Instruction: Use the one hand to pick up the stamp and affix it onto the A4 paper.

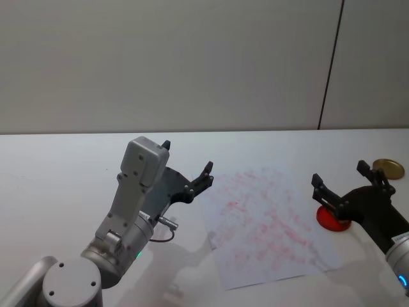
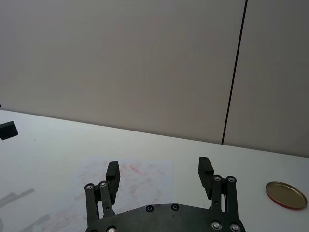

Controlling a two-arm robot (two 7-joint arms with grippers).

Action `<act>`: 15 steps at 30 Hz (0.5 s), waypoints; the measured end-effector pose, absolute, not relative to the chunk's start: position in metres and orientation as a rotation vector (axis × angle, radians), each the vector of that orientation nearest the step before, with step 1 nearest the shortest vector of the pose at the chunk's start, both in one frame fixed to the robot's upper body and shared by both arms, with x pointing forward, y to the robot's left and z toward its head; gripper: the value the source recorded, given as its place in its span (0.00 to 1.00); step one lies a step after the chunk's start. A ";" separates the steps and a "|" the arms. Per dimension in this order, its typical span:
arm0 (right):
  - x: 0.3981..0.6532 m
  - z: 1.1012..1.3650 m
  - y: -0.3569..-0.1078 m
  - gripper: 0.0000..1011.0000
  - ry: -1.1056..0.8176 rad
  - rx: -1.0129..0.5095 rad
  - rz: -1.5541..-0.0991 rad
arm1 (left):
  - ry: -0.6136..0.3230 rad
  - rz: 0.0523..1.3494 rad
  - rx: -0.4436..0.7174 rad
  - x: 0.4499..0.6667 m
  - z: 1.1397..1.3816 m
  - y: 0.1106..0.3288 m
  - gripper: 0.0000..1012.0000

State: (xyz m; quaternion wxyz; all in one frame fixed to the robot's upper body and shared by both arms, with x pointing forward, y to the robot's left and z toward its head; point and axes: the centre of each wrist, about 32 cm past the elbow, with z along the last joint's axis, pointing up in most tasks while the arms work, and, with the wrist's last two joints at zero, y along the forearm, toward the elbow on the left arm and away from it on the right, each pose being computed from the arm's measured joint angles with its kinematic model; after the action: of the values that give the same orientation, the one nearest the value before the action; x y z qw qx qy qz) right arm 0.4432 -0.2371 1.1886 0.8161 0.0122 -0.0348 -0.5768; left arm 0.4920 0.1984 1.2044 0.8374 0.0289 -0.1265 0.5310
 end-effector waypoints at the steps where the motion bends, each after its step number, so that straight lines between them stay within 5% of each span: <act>1: 0.443 1.189 -0.237 0.99 -0.074 0.026 -1.230 | -0.268 1.124 0.061 0.492 1.204 0.198 0.98; 15: 0.443 1.189 -0.237 0.99 -0.074 0.026 -1.230 | -0.268 1.124 0.061 0.492 1.204 0.198 0.98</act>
State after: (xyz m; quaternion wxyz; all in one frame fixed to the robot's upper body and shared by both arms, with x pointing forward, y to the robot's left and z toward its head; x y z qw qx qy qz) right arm 0.4433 -0.2371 1.1888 0.8161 0.0124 -0.0349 -0.5768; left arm 0.4920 0.1984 1.2044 0.8374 0.0289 -0.1265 0.5310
